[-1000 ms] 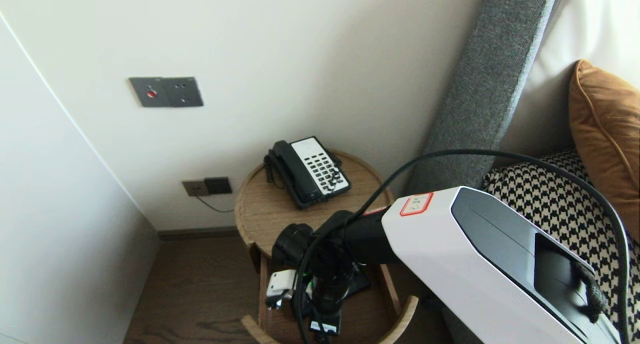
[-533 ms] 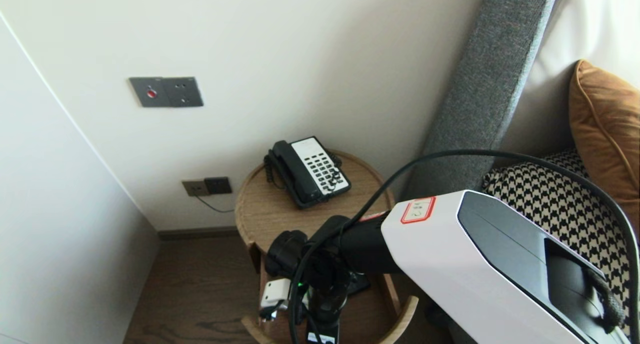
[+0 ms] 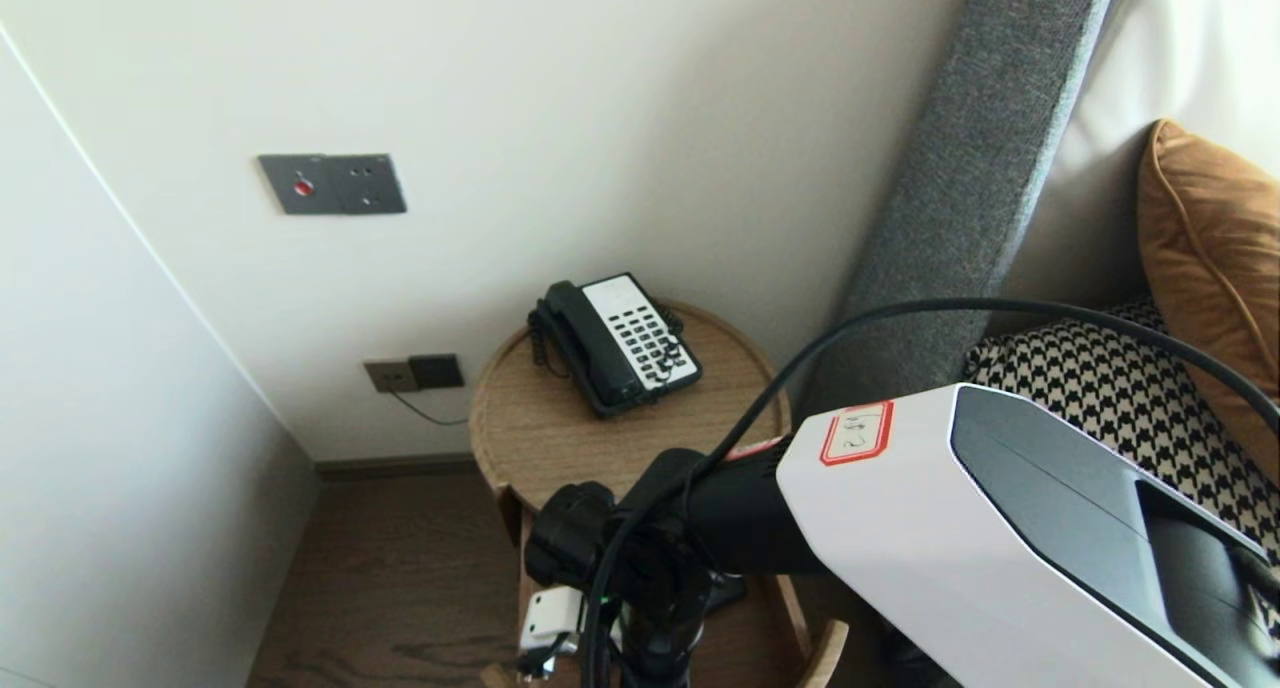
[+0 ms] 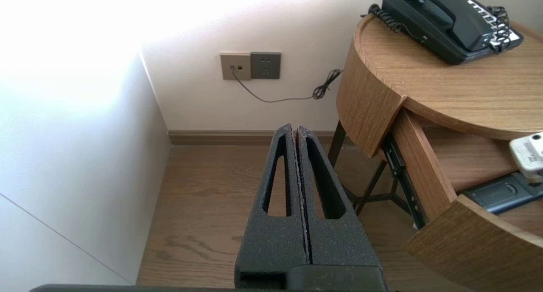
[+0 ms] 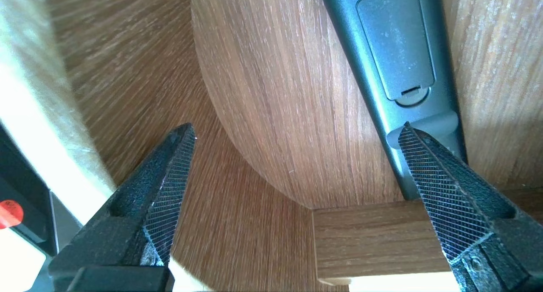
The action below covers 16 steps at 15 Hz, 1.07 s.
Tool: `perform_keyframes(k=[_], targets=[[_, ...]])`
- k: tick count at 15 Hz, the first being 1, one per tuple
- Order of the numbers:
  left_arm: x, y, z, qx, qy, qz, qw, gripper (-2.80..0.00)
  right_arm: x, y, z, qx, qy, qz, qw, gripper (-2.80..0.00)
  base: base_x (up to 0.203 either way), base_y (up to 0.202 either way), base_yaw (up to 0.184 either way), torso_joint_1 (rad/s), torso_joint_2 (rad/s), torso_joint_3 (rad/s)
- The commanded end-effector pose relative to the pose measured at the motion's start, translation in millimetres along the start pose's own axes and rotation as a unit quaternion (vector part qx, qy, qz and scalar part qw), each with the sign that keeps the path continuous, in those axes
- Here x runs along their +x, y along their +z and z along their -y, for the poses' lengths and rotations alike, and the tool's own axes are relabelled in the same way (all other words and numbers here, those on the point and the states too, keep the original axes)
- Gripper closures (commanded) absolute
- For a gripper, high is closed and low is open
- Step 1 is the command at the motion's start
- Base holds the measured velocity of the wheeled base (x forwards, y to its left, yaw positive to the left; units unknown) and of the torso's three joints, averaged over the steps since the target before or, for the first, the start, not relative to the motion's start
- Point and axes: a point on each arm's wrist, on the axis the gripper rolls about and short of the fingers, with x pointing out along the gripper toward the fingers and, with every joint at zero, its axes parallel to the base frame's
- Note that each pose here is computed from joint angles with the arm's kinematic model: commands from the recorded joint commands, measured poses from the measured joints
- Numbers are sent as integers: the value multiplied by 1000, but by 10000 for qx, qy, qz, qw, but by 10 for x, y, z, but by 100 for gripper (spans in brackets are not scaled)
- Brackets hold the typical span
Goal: Take the remote control out of the drawer one by one and place them on the table
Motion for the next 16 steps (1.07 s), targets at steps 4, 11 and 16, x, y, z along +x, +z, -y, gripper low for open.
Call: perform_keyframes(k=[4,11,16], targets=[[-1,3,0,-4,-2,7,10000,0,5,9,50,-10,-62,24,10000,-280,0,0,0,0,0,0],[0,-1,0,-3,6,0,10000,0,264,48,281,133,-110,-35,9998,-280,0,0,0,0,0,0],[0,-1,0,-3,-2,0,10000,0,362,10,390,254,-116,-78,9996,-280,0,0,0,0,0,0]])
